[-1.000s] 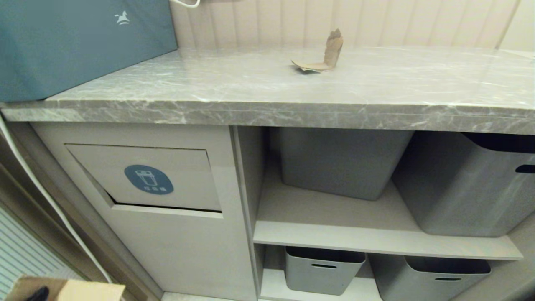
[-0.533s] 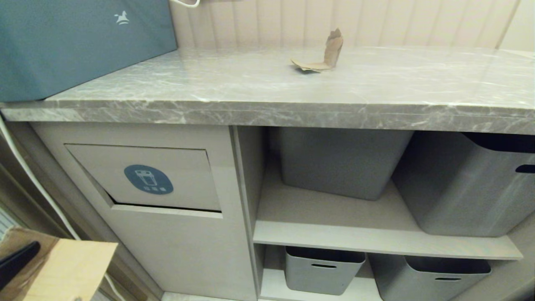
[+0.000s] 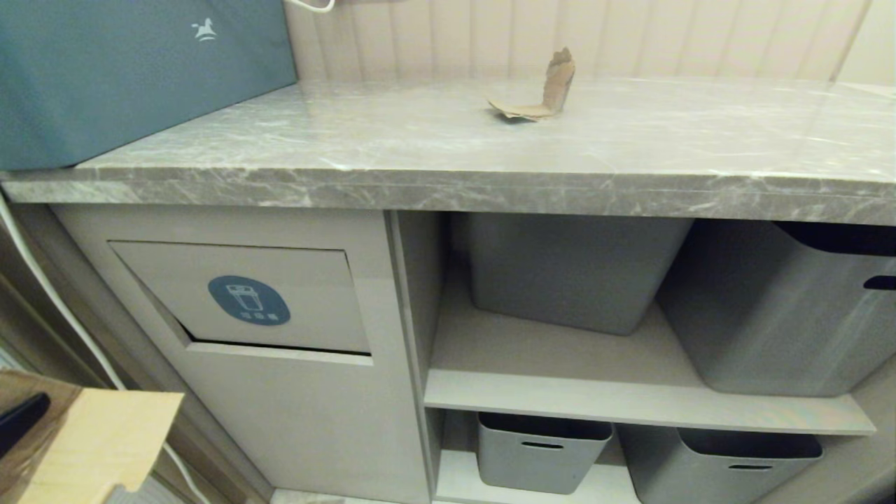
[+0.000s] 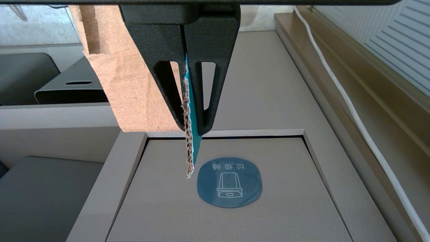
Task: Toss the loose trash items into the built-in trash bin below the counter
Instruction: Put the garbage in the trash can
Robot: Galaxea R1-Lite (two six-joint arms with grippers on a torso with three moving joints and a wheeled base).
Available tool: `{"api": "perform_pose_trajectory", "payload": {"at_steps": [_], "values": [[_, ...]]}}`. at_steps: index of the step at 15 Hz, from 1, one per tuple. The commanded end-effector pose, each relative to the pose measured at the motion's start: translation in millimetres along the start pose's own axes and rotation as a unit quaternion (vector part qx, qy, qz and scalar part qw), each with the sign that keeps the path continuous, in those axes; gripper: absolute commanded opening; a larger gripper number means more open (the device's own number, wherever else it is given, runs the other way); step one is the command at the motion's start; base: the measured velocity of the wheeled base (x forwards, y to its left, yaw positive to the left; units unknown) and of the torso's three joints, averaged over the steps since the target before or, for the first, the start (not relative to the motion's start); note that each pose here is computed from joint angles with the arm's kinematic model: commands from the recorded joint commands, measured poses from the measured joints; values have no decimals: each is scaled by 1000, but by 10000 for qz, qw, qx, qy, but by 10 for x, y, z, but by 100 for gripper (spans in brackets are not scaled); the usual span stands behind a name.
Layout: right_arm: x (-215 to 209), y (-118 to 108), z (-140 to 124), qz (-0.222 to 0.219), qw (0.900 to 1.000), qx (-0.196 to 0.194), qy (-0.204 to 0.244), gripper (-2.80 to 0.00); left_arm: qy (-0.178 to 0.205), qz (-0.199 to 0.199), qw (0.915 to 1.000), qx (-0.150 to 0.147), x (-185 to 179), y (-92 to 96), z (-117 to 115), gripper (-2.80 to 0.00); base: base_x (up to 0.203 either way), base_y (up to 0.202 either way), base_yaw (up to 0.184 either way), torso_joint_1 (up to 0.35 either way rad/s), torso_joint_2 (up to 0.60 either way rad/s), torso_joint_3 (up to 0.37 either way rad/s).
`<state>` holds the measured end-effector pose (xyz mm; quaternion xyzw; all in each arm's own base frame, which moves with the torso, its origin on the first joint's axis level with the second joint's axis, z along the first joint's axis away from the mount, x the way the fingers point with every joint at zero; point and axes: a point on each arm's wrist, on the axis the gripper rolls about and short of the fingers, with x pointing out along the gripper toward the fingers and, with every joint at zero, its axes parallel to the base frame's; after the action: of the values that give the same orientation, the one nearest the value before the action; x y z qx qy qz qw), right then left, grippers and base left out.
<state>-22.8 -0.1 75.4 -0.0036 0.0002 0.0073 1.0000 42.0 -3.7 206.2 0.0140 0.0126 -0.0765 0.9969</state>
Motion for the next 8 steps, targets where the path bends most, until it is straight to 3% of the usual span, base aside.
{"api": "perform_pose_trajectory", "payload": {"at_steps": [1,8], "values": [[-1,0,0,3,10000,-2,-10,-280,59,-28,10000,2,5,-2,-34,-280,0,0,0,0,0,0],[-1,0,-1,3,10000,-2,-4,-280,124,-3,9999,-37,60,8,-7,-280,0,0,0,0,0,0]]}}
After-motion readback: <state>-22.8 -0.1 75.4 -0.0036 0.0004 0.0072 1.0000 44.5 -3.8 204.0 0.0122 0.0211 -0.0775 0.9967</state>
